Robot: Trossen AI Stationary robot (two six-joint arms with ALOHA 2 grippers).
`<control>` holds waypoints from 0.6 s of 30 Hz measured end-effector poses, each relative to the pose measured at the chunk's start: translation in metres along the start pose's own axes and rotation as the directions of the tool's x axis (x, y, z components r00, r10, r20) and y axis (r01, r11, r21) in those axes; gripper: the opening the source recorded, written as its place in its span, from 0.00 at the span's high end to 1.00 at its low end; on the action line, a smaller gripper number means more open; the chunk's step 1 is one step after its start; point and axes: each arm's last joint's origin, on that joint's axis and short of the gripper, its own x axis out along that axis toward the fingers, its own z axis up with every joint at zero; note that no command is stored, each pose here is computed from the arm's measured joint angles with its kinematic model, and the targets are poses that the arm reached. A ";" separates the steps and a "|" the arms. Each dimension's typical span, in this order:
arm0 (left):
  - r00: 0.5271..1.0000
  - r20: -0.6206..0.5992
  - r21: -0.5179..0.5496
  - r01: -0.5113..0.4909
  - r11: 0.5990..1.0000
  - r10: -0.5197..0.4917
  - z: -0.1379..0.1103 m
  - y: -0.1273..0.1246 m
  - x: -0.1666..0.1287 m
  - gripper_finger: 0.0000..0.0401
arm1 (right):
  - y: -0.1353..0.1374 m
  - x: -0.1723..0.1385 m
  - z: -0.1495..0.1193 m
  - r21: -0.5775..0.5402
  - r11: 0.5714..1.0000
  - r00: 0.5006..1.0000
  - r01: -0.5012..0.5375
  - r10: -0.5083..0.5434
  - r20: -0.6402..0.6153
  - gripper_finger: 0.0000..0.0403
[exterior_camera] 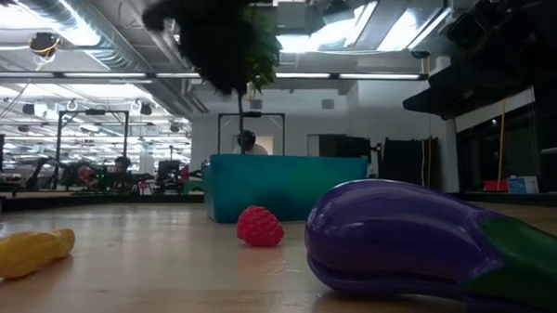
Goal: Pick and placing Produce into tupperware
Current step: Put the red strawberry into the blue bin
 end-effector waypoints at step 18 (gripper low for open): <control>0.846 0.531 -0.169 0.050 0.984 0.048 -0.075 -0.089 -0.035 0.53 | 0.000 0.000 0.003 0.051 0.999 1.000 -0.006 0.005 0.028 0.17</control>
